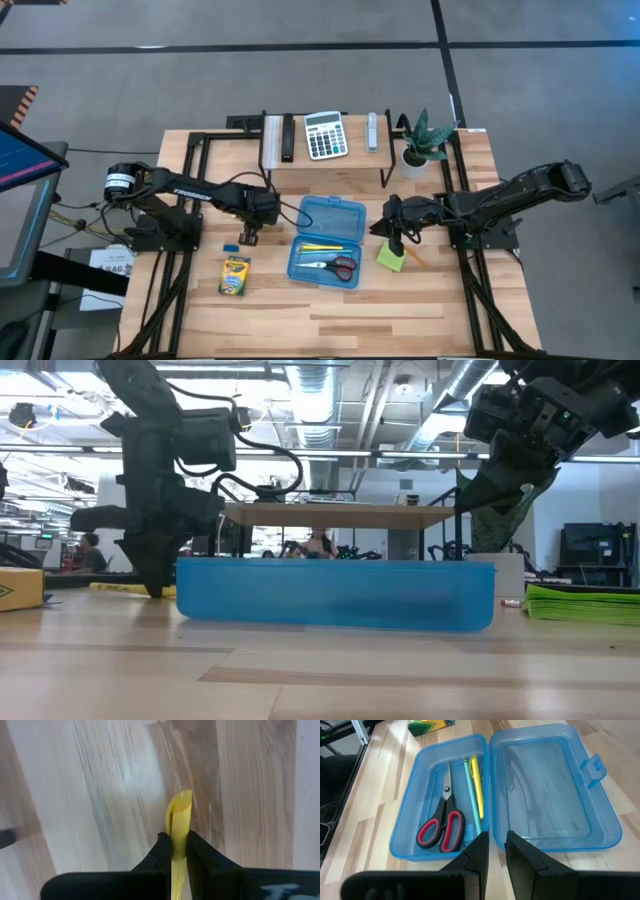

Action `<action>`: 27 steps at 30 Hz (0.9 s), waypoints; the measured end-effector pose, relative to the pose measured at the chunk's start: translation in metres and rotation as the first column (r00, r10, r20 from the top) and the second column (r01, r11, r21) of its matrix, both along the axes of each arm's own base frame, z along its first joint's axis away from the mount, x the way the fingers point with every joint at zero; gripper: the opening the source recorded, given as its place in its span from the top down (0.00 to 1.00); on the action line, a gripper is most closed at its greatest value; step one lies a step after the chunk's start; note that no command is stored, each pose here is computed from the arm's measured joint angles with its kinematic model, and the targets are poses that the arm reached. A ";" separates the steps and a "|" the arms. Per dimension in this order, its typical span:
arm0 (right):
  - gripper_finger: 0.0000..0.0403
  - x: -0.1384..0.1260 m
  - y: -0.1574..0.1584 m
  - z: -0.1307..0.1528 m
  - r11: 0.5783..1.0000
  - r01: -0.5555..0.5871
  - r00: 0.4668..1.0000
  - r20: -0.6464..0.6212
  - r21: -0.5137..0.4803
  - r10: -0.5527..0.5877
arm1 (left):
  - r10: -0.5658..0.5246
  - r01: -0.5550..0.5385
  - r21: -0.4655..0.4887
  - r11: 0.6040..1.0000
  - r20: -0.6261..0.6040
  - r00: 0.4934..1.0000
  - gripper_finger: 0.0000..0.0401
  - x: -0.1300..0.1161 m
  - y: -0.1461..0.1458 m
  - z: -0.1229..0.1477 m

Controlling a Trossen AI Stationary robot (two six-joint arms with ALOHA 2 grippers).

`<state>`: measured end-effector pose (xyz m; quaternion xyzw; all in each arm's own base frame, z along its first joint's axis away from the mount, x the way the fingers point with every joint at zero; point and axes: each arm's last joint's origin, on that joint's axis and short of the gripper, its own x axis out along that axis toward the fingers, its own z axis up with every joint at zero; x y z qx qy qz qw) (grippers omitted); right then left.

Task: Pack school essentials
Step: Put the yellow pen into the blue supply box

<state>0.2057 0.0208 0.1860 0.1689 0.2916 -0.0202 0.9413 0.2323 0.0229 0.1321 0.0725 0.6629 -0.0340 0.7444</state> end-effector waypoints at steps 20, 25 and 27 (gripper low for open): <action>0.78 0.000 0.000 0.000 1.000 -0.001 1.000 0.000 -0.002 0.001 | 0.039 -0.040 -0.036 0.999 -0.028 0.999 1.00 -0.003 -0.003 0.000; 0.78 0.000 0.000 0.000 1.000 -0.001 1.000 0.001 -0.002 0.001 | 0.059 -0.060 -0.031 0.998 -0.009 0.998 1.00 0.001 -0.003 0.002; 0.78 0.000 0.000 0.000 1.000 -0.001 1.000 0.001 -0.002 0.001 | 0.093 -0.093 -0.032 0.995 0.003 0.996 1.00 0.004 -0.003 0.005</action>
